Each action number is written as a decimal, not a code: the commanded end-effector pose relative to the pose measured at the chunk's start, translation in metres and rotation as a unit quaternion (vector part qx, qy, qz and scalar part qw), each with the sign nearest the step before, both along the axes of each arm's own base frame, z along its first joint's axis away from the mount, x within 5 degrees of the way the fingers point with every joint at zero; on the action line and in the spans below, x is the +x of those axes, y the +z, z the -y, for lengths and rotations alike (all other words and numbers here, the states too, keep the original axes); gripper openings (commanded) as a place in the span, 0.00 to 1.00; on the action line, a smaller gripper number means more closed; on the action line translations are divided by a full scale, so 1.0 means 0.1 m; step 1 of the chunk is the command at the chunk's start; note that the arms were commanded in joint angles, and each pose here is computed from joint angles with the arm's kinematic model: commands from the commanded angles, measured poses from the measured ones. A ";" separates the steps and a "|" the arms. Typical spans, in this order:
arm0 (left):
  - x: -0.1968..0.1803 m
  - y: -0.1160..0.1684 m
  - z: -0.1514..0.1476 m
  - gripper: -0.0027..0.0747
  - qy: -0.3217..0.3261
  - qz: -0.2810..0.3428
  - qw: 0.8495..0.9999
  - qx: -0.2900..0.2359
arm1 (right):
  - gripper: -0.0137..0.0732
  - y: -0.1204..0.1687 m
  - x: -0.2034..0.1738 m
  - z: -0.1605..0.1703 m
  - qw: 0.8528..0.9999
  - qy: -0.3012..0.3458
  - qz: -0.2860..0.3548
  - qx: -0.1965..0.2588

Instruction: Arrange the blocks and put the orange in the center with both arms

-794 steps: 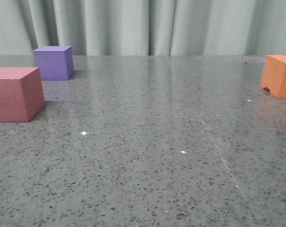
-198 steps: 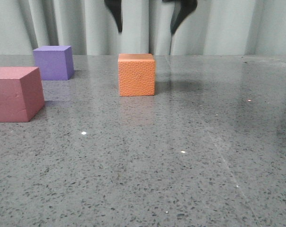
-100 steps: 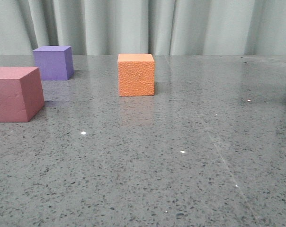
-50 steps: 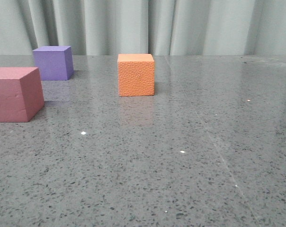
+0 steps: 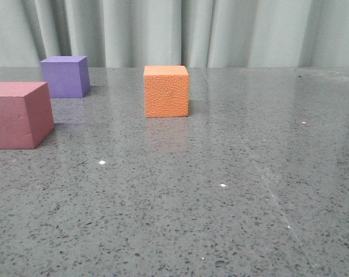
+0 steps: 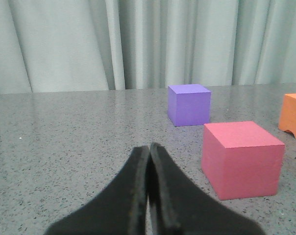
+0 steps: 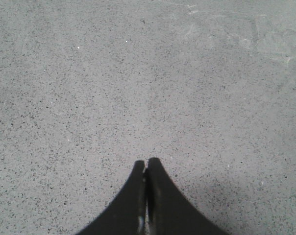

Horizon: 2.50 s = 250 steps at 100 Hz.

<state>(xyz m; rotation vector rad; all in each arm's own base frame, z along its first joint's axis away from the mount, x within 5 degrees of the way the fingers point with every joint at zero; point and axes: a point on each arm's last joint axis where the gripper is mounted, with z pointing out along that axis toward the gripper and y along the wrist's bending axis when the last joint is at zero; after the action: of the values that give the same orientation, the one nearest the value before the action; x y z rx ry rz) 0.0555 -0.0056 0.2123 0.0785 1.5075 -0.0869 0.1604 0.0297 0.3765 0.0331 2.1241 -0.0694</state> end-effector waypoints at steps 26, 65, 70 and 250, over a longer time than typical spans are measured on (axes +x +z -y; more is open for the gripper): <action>-0.01 -0.10 0.01 0.01 -0.007 0.025 1.000 -0.006 | 0.09 -0.03 -0.17 0.12 0.999 -0.001 0.036 -0.030; -0.01 -0.10 0.01 0.01 -0.007 0.025 1.000 -0.006 | 0.09 -0.56 -0.78 0.34 0.987 -0.002 0.154 0.037; -0.01 -0.10 0.01 0.01 -0.007 0.025 1.000 -0.006 | 0.09 -0.65 -0.84 0.34 0.985 0.005 0.170 0.040; -0.01 -0.10 0.01 0.01 -0.007 0.025 1.000 -0.006 | 0.09 -1.73 -1.06 0.27 0.956 0.049 0.287 0.027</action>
<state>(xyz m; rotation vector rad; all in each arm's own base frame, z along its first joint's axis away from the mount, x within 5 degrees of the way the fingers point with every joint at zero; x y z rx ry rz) 0.0555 -0.0056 0.2123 0.0785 1.5075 -0.0869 0.0565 0.0022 0.1894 -0.0134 1.6652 0.0555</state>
